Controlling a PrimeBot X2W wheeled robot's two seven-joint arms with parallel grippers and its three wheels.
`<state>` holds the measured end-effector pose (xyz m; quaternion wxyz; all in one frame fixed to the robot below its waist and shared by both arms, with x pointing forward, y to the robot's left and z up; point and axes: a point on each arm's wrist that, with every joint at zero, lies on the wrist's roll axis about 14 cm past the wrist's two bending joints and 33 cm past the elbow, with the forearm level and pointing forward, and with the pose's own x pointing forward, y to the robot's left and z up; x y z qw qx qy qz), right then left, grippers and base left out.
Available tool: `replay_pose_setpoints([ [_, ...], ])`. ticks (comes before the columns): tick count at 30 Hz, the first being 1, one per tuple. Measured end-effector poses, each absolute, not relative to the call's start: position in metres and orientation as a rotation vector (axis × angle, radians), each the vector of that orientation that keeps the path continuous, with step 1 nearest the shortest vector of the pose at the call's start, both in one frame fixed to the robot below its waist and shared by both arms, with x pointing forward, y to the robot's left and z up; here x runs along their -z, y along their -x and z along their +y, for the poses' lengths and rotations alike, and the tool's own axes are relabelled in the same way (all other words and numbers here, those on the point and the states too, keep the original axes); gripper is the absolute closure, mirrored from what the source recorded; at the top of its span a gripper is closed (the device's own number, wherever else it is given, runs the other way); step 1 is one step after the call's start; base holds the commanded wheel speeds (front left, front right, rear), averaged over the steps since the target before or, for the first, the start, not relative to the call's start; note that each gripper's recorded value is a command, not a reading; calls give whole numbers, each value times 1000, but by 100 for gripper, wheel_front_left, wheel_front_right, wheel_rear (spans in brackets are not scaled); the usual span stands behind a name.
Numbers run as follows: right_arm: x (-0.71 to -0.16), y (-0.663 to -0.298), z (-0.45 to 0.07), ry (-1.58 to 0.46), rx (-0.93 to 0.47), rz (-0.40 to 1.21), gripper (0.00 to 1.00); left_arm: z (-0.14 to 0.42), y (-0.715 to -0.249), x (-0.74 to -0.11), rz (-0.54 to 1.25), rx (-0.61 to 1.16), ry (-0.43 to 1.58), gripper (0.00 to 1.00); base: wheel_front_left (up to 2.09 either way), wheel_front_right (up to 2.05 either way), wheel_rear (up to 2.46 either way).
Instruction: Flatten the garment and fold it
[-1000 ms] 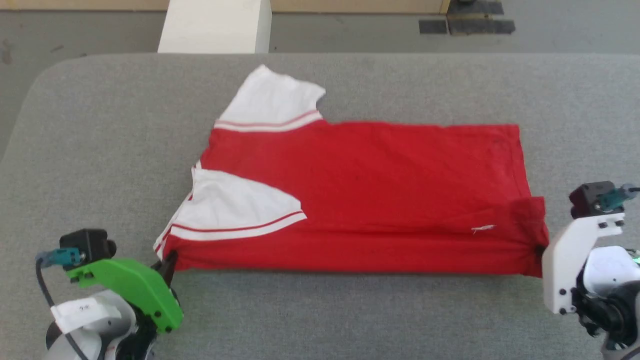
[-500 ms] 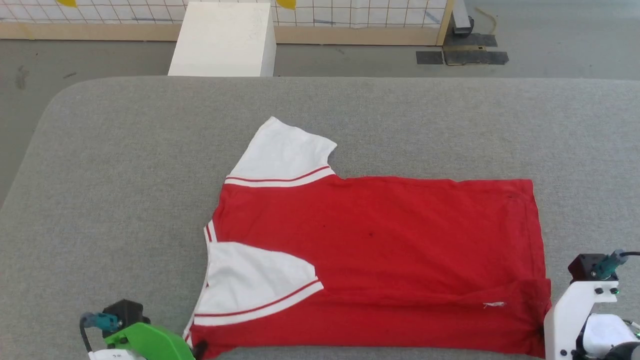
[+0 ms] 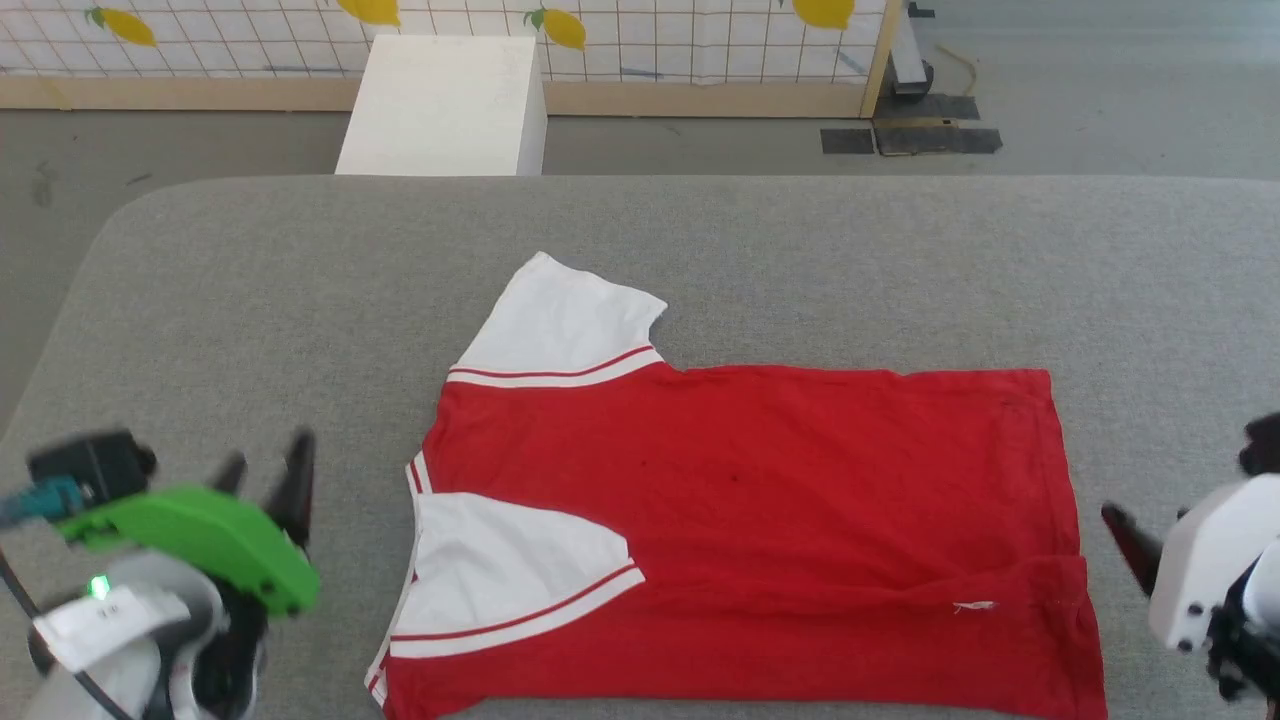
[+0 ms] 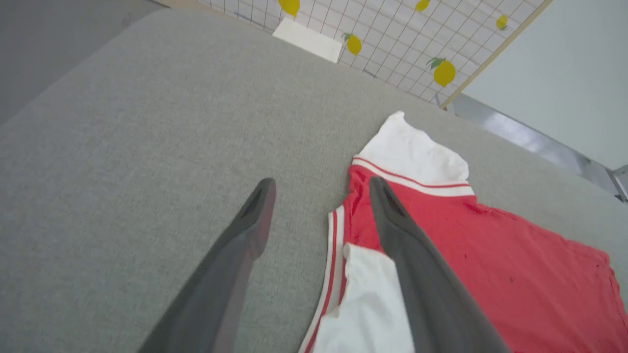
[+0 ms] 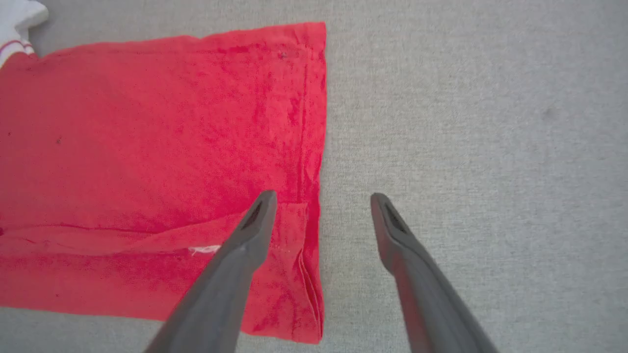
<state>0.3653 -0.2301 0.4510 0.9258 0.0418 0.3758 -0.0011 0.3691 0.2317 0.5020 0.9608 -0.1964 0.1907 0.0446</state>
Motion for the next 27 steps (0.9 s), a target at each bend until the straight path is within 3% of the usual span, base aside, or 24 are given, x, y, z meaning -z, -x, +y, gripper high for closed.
replay_pose_setpoints([
  [6, -485, -395, -231, -120, 9, 643, 0, 216, -420, -552, 146, -6, 339, 0, 0, 0, 0],
  [14, -506, -436, -222, -118, -7, 552, 0, 169, -491, -564, 92, 169, 258, 0, 0, 0, 0],
  [20, -499, -463, -213, -93, -27, 548, 0, 144, -550, -549, 180, 248, 200, 0, 0, 0, 0],
  [27, -463, -473, -207, -92, -34, 631, 0, 139, -594, -486, 498, 241, 116, 0, 0, 0, 0],
])
